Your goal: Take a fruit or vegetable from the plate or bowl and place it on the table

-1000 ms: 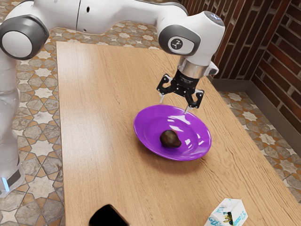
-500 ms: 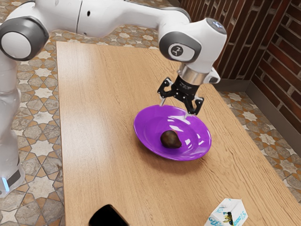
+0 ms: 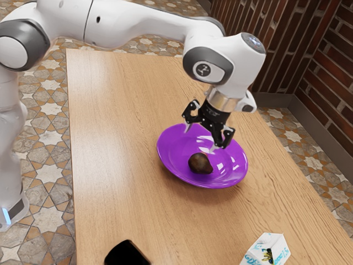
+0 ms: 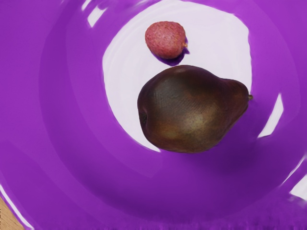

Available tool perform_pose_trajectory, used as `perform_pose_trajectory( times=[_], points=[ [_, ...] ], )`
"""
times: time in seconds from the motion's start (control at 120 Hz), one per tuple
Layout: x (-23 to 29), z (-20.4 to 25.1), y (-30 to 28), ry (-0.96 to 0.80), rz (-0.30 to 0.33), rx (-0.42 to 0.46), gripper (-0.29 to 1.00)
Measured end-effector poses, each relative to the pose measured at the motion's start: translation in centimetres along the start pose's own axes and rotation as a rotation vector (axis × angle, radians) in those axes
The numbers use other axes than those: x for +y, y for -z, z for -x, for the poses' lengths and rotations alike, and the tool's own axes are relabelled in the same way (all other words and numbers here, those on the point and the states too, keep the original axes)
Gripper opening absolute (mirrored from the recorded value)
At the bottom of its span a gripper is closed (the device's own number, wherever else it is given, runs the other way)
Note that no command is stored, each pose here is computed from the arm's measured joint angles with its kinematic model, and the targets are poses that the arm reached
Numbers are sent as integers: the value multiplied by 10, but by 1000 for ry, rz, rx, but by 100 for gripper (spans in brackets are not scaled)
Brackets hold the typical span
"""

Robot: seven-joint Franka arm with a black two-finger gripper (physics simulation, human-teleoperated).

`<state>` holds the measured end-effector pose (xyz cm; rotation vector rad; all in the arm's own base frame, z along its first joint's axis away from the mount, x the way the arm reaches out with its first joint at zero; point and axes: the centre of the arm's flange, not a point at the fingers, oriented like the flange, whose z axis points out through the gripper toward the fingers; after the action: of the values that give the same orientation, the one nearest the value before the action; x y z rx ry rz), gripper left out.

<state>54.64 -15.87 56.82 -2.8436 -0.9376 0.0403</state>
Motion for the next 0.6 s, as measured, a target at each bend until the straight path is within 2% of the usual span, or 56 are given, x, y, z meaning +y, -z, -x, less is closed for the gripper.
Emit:
perform_pose_trajectory(
  times=[0.225,0.333,0.45,0.6],
  points=[
    [-54,-50,-5,-182,2,-18,70],
    [-62,-50,-1,-344,18,-19,70],
    [-67,-19,-8,-534,53,-42,70],
    [14,70,-21,-917,67,-19,70]
  ],
)
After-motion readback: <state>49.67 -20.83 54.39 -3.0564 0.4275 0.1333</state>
